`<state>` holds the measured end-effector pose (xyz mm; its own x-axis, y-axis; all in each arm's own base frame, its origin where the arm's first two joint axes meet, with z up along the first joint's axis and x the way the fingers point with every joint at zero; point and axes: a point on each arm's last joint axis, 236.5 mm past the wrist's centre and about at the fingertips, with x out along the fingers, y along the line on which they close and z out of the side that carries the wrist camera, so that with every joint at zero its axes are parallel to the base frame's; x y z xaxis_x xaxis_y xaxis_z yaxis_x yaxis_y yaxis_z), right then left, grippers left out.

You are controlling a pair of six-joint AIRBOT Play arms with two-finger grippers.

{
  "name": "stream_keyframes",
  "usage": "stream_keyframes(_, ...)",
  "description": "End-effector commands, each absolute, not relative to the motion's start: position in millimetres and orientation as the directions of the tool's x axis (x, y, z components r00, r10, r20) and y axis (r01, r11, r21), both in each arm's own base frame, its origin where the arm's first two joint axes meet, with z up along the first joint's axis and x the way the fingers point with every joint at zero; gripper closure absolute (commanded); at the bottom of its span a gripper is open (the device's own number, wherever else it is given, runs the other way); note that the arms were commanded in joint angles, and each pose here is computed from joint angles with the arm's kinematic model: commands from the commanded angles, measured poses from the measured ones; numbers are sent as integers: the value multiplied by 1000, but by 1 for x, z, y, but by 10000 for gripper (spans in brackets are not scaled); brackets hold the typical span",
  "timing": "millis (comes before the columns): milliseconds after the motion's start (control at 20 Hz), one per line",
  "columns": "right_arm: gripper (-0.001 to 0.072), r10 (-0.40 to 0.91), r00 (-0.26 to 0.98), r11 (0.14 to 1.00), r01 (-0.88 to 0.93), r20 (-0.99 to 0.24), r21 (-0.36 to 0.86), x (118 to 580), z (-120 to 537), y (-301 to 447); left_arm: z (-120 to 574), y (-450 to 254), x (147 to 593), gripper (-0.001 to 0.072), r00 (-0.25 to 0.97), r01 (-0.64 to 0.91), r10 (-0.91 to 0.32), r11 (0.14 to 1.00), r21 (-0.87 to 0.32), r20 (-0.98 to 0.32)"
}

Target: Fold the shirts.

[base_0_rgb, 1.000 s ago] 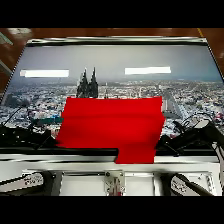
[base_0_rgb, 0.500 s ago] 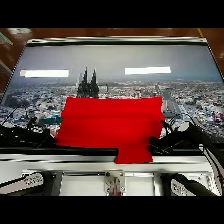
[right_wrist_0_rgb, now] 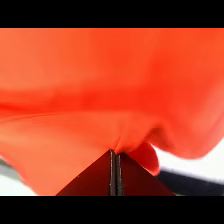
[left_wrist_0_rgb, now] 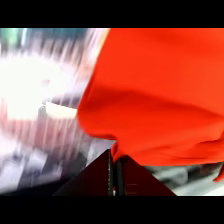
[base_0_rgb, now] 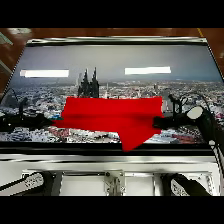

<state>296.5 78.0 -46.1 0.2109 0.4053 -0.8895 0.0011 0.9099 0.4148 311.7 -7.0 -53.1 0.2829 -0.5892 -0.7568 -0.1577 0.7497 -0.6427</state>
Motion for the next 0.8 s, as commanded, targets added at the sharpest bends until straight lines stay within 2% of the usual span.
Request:
stream_keyframes(0,655,392,367,909,-14,-844,416,365,-13,73,-23,-13,370,670,399,-98,-543,776,-623,-739)
stream_keyframes(150,655,386,381,907,11,-841,421,411,-17,68,-14,-20,418,670,441,-98,-518,784,-613,-733)
stream_keyframes(350,655,371,403,907,37,-837,420,460,-30,62,-29,-17,459,670,427,-159,-528,755,-636,-734)
stream_keyframes(550,655,332,422,909,97,-844,406,481,-56,51,-57,-19,464,670,380,-212,-547,734,-645,-746)
stream_keyframes(750,654,351,370,899,123,-860,420,476,-80,55,-72,-47,455,669,303,-171,-586,742,-648,-751)
